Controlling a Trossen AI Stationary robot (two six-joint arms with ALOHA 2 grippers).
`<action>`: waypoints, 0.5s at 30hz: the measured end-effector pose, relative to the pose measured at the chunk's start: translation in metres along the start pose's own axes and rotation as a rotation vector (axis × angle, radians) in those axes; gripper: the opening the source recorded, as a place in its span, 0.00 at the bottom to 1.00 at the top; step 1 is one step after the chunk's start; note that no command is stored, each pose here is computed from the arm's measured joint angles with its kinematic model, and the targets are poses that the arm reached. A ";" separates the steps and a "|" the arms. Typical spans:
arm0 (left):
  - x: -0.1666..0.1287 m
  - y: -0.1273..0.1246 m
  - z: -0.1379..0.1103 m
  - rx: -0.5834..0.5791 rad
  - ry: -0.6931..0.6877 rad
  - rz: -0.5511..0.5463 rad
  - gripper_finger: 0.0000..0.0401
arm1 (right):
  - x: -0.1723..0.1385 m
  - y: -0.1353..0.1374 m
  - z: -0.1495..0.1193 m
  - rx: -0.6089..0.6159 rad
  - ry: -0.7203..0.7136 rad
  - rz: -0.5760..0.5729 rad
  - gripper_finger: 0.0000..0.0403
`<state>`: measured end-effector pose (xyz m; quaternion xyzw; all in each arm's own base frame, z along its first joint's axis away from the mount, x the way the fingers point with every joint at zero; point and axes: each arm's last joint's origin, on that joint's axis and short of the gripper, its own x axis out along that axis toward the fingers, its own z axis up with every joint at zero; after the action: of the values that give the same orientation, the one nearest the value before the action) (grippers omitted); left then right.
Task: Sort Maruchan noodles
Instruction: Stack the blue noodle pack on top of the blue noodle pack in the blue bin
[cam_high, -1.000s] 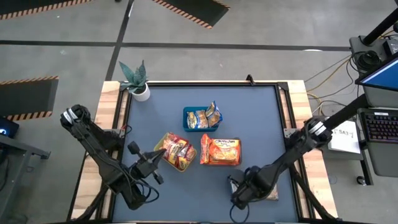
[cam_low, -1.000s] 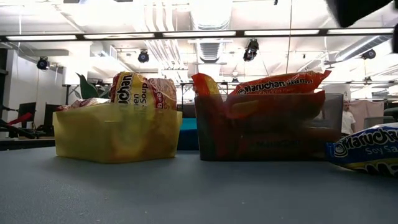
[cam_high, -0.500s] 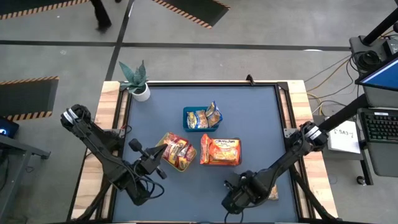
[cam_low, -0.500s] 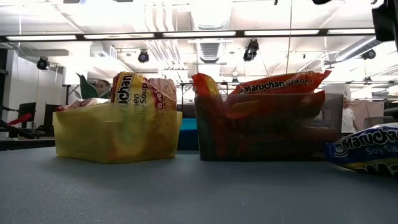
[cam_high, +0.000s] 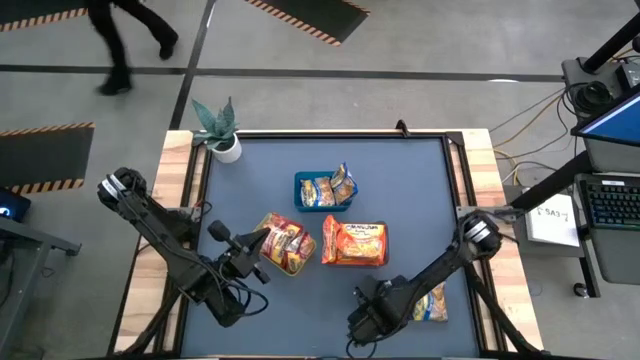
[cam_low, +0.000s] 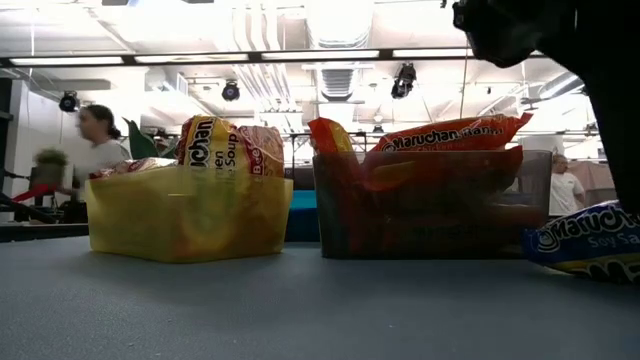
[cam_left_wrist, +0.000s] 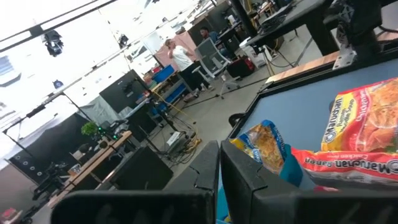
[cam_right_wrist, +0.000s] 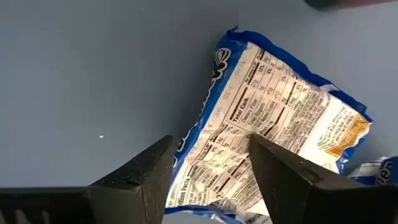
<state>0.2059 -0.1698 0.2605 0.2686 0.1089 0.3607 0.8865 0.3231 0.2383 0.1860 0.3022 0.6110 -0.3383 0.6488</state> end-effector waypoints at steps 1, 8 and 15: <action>0.001 0.000 0.000 0.005 0.002 0.003 0.00 | 0.002 0.003 0.000 -0.004 -0.001 -0.019 0.49; 0.014 0.001 -0.001 0.006 0.029 0.043 0.00 | 0.013 0.022 0.005 -0.057 -0.006 -0.086 0.43; 0.021 0.002 -0.001 -0.013 0.044 0.067 0.00 | 0.010 0.028 0.007 -0.099 -0.028 -0.144 0.26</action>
<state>0.2192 -0.1529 0.2607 0.2584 0.1171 0.3969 0.8729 0.3502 0.2482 0.1759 0.2205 0.6380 -0.3577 0.6453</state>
